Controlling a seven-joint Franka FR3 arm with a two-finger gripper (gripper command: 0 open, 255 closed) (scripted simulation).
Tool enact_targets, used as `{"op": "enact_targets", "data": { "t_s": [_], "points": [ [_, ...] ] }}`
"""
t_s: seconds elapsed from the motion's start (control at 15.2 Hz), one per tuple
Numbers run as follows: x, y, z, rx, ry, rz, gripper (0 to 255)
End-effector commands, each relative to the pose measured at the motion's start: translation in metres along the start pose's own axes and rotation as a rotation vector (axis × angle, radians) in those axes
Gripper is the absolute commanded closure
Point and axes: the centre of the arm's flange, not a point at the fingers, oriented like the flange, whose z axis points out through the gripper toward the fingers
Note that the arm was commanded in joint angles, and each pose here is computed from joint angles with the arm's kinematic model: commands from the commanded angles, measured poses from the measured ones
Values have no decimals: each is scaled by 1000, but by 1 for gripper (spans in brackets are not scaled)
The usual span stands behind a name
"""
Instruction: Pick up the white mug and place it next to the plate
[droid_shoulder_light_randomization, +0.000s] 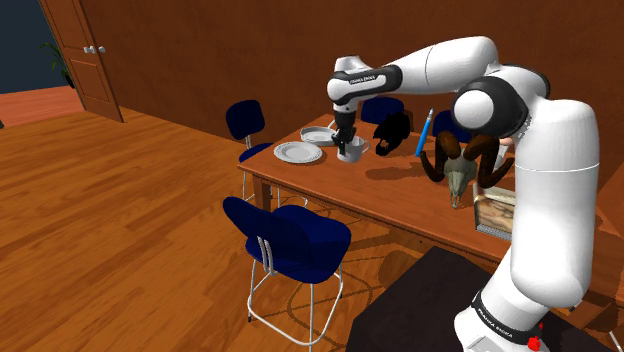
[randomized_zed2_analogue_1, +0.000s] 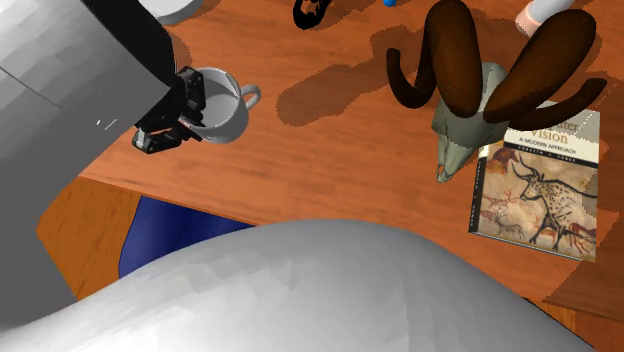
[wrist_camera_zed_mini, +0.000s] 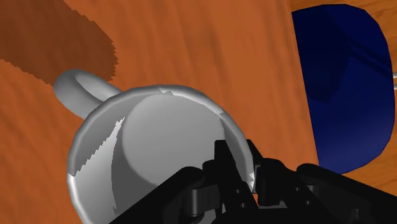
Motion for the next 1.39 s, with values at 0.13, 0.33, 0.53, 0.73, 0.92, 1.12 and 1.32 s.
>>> {"op": "enact_targets", "data": {
  "t_s": [0.13,0.33,0.53,0.73,0.92,1.12,1.32],
  "points": [
    [2,-2,21,0,1,0,255],
    [3,-3,37,0,1,0,255],
    [4,-4,53,0,1,0,255],
    [5,-4,69,0,1,0,255],
    [6,-5,84,0,1,0,255],
    [6,-6,88,0,1,0,255],
    [6,-6,88,0,1,0,255]
  ]
}}
